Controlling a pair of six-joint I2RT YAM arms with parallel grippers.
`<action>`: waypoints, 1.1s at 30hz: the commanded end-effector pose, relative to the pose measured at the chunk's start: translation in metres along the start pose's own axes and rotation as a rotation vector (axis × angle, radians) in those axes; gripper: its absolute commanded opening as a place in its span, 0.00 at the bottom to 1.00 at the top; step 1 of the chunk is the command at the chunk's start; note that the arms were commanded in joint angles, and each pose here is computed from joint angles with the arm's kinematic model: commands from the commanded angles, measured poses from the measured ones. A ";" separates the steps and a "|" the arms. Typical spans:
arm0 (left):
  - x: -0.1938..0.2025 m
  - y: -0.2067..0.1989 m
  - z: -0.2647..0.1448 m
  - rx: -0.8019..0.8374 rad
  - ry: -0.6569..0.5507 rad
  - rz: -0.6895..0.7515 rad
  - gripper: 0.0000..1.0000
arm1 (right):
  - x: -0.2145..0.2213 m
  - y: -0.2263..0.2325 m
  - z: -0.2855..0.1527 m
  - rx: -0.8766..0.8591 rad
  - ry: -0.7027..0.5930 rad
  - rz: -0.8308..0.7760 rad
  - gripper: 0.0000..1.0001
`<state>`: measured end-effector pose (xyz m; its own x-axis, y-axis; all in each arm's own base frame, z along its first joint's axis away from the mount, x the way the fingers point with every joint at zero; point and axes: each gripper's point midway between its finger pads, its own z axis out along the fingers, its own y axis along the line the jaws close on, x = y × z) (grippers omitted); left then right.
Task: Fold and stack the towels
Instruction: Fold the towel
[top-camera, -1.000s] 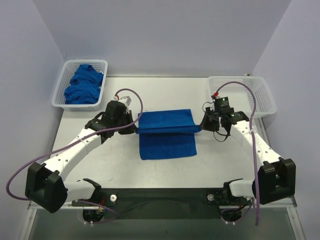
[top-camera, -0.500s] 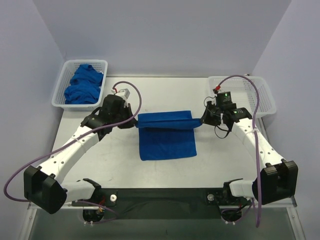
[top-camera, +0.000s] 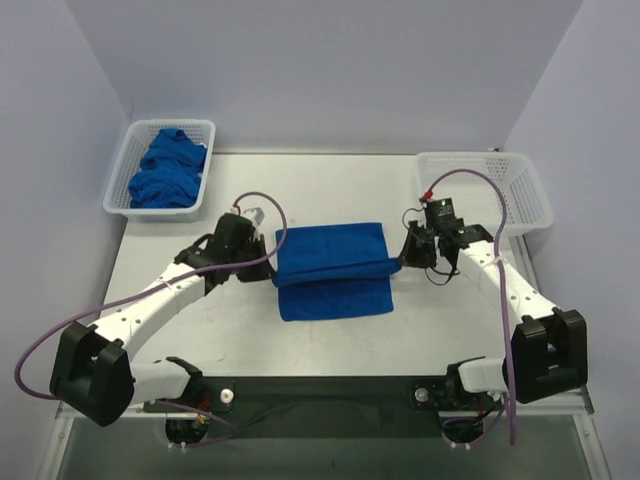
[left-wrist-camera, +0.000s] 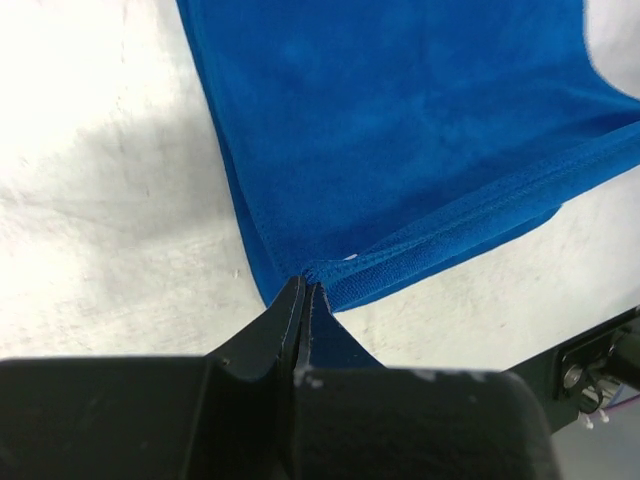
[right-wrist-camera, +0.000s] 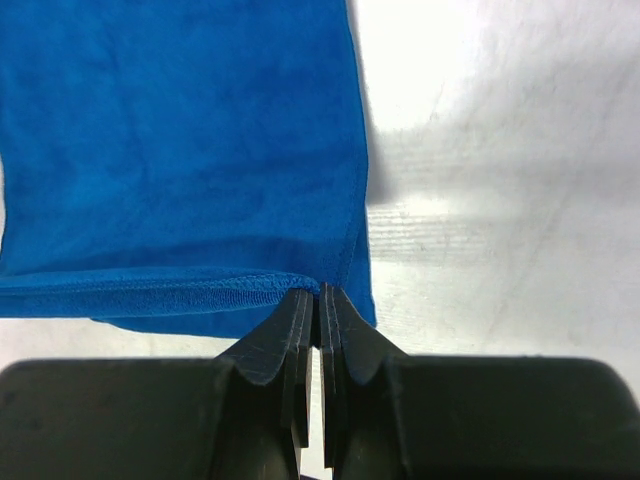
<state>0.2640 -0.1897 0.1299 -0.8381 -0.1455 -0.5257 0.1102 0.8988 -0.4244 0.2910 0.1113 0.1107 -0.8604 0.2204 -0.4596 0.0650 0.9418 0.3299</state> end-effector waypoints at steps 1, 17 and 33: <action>0.023 0.021 0.018 -0.051 0.053 -0.029 0.00 | 0.018 -0.027 0.017 0.103 0.045 0.018 0.00; 0.073 0.019 0.012 0.017 0.126 -0.059 0.56 | 0.076 -0.026 0.019 0.051 0.157 0.026 0.42; 0.027 -0.007 0.014 0.041 0.050 0.015 0.71 | 0.031 0.008 0.010 -0.038 0.077 -0.080 0.40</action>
<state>0.2240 -0.1928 0.0985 -0.8847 -0.1456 -0.4428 0.0876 0.8811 -0.4647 0.2583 0.1214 0.0909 -0.8909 0.1725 -0.4201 0.0208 0.9396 0.3417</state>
